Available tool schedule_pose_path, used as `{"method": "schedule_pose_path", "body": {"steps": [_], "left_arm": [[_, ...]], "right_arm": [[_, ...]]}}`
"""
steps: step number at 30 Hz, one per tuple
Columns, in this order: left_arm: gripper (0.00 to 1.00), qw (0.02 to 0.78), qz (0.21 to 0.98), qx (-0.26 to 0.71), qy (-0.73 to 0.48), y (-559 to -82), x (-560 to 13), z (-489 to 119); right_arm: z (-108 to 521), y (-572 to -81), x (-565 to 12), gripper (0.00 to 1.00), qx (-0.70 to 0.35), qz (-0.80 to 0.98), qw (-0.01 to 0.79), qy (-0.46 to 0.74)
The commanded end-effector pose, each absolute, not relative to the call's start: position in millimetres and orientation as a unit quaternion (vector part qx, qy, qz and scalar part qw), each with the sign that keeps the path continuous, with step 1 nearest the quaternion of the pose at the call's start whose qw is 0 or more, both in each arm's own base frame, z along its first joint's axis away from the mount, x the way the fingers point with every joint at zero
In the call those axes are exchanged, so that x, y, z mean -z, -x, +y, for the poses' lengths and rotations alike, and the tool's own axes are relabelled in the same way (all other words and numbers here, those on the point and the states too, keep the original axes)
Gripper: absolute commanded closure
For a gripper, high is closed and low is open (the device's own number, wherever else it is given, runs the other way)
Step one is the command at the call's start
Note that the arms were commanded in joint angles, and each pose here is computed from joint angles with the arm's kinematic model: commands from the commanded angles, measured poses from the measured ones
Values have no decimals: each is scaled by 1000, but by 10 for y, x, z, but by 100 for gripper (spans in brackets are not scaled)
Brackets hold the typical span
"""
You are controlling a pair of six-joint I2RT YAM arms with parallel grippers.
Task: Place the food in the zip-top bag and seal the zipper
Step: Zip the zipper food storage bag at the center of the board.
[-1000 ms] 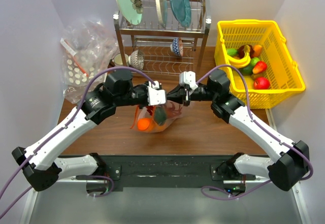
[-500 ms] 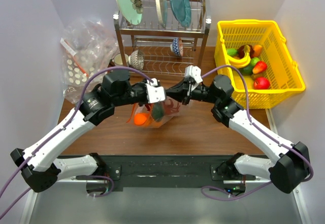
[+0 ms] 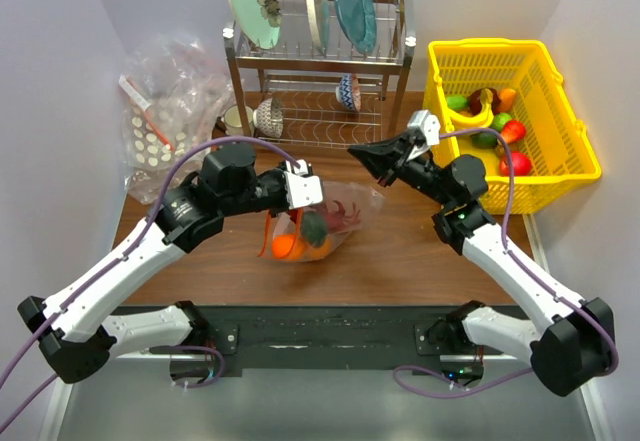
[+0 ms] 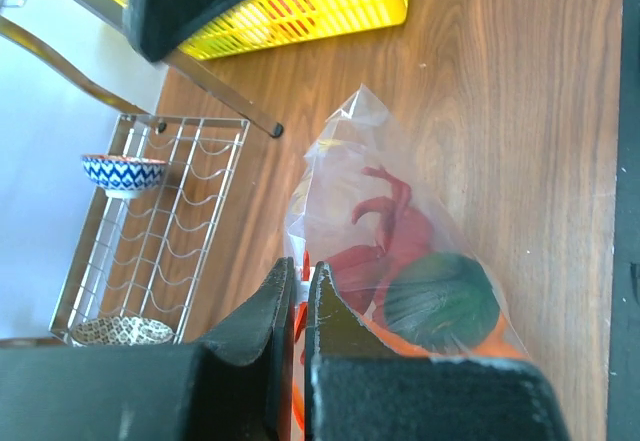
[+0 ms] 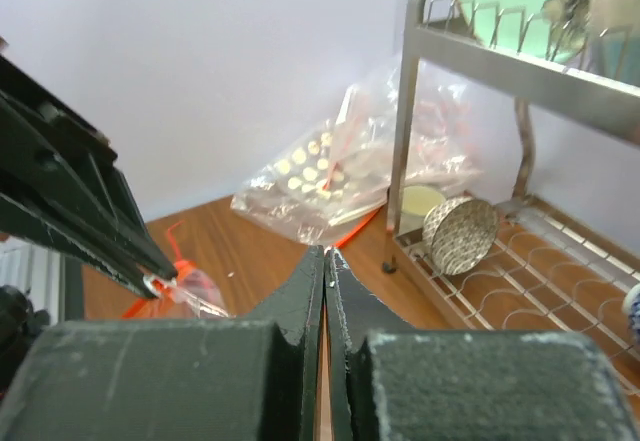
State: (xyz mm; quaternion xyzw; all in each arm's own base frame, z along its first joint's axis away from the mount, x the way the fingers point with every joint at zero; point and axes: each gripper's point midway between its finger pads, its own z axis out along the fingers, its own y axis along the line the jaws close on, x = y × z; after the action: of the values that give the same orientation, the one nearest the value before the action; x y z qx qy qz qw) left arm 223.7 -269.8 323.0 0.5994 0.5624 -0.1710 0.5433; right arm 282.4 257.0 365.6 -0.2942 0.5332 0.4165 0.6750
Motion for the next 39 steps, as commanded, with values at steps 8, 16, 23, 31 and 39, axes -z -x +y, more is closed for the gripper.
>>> {"method": "schedule_pose_path", "body": {"steps": [8,16,23,31,39], "left_arm": [[100,581,535,179,-587,-2217,-3588,-2722],[100,571,513,210,-606,-2126,-3706,-2845],[100,570,507,221,-608,-2107,-3737,-2886],[100,582,499,214,-605,-2122,-3862,-2875],[100,579,498,218,-607,-2133,-3838,-2909]], "right_arm": [[2850,-2452,-3536,56,-430,473,608,471],[3070,-2296,-3326,51,-385,459,565,568],[3163,-2257,-3302,54,-397,450,552,579],[3193,-2211,-3201,56,-405,450,530,594],[3211,-2178,-3300,100,-425,449,530,581]]}}
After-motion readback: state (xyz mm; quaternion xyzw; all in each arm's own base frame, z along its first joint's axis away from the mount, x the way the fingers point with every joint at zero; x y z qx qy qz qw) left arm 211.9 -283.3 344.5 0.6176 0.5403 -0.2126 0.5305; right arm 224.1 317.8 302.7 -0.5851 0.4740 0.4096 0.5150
